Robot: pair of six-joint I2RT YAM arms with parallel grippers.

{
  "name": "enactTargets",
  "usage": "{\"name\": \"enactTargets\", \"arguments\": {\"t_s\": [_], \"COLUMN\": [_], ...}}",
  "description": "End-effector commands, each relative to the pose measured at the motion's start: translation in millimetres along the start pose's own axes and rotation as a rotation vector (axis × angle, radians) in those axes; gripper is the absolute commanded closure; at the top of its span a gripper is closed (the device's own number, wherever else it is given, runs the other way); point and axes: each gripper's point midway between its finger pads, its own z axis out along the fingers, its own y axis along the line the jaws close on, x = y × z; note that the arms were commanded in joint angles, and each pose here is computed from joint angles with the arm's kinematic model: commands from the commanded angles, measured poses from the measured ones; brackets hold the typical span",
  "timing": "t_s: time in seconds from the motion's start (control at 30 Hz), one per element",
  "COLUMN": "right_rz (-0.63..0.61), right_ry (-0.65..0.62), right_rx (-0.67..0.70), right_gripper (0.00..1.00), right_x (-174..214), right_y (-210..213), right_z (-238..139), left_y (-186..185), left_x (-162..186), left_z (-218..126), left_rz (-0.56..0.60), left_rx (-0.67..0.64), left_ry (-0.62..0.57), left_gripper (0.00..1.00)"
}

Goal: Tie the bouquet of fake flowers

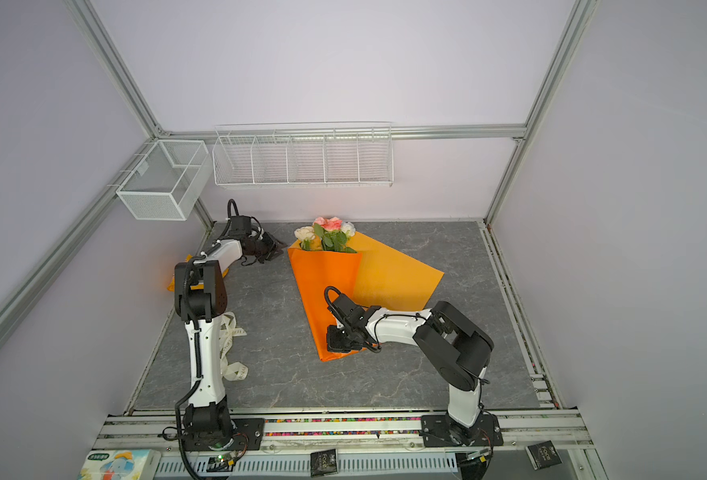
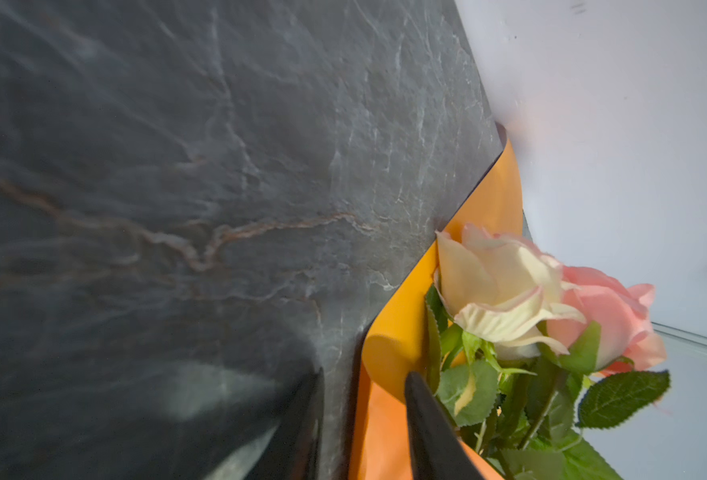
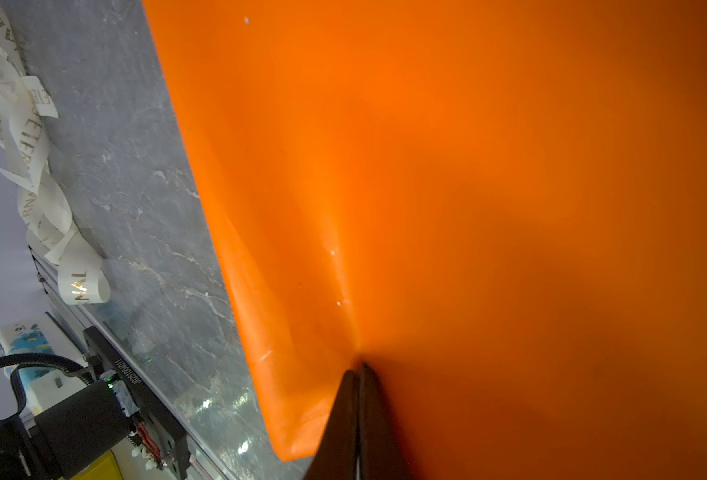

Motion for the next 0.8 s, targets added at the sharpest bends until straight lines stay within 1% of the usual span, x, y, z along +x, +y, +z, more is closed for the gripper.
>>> {"name": "enactTargets", "arguments": {"t_s": [0.0, 0.07, 0.13, 0.17, 0.23, 0.3, 0.37, 0.43, 0.5, 0.57, 0.63, 0.7, 0.77], "right_rz": [0.060, 0.060, 0.057, 0.057, 0.046, 0.035, 0.024, 0.006, 0.004, 0.018, 0.052, 0.088, 0.140], "right_ry": [0.081, 0.076, 0.064, 0.059, 0.039, 0.025, -0.004, -0.050, -0.098, -0.142, -0.183, -0.232, -0.265], "right_rx": [0.131, 0.120, 0.109, 0.100, 0.068, 0.042, 0.022, -0.016, -0.004, 0.037, 0.081, 0.100, 0.140], "right_gripper": [0.93, 0.93, 0.92, 0.92, 0.89, 0.88, 0.84, 0.79, 0.76, 0.74, 0.69, 0.65, 0.61], "right_x": [23.0, 20.7, 17.8, 16.6, 11.5, 7.3, 1.2, -7.6, -13.8, -16.9, -16.7, -16.1, -9.3], "right_y": [-40.6, -37.1, -33.5, -31.3, -23.0, -15.0, -7.1, 5.3, 7.4, -1.3, -18.2, -34.9, -60.2], "right_z": [18.5, 17.7, 15.7, 15.1, 12.0, 7.9, -0.2, -14.2, -32.3, -51.1, -71.3, -92.7, -112.1], "left_y": [-33.9, -50.4, -67.8, -74.7, -87.6, -91.8, -87.2, -76.1, -64.0, -59.8, -57.8, -63.1, -64.0], "left_x": [6.5, 23.1, 48.1, 63.9, 108.9, 159.4, 202.8, 244.6, 274.3, 300.3, 321.3, 339.1, 353.5], "left_z": [-42.0, -64.4, -87.8, -94.4, -101.8, -98.3, -93.7, -84.0, -73.9, -62.5, -52.6, -49.6, -47.0], "left_rz": [0.061, 0.098, 0.138, 0.155, 0.185, 0.215, 0.230, 0.238, 0.226, 0.212, 0.207, 0.241, 0.261], "left_rx": [0.003, 0.002, 0.017, 0.032, 0.049, 0.076, 0.070, 0.060, 0.050, 0.074, 0.077, 0.092, 0.089], "left_ry": [-0.030, -0.044, -0.070, -0.060, -0.005, 0.076, 0.138, 0.205, 0.250, 0.302, 0.349, 0.384, 0.410], "left_gripper": [0.63, 0.61, 0.61, 0.61, 0.63, 0.66, 0.69, 0.70, 0.72, 0.73, 0.73, 0.73, 0.73]}}
